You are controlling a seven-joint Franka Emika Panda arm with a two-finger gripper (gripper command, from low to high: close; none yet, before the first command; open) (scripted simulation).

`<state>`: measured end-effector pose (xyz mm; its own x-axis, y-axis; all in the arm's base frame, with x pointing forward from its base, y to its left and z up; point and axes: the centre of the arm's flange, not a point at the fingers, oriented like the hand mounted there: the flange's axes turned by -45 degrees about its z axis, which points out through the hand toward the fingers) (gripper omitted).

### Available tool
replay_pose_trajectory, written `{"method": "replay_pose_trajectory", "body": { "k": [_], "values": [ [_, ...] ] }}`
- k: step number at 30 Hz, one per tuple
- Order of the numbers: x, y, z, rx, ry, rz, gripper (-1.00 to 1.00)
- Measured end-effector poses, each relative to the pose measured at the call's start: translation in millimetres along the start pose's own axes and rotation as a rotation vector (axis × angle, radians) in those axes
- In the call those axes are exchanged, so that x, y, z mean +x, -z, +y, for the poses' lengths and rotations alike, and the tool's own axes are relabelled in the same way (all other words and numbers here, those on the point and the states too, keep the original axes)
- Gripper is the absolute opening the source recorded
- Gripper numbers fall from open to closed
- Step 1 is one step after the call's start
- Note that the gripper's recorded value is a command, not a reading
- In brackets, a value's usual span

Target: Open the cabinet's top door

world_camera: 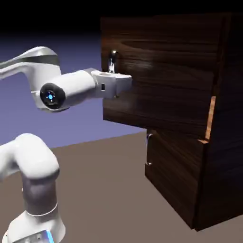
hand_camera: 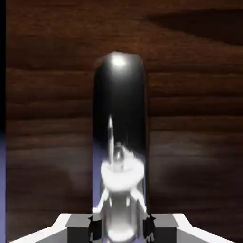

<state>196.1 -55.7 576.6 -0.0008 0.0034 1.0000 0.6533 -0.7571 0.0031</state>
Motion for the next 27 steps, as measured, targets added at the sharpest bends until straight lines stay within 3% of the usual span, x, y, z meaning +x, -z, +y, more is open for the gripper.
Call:
{"method": "replay_pose_trajectory", "body": {
  "k": [11, 27],
  "values": [
    [0, 76, 47, 0.257, -0.003, 0.002, -1.0],
    [-1, 173, 171, 0.707, -0.002, 0.003, -1.0]
  ]
}}
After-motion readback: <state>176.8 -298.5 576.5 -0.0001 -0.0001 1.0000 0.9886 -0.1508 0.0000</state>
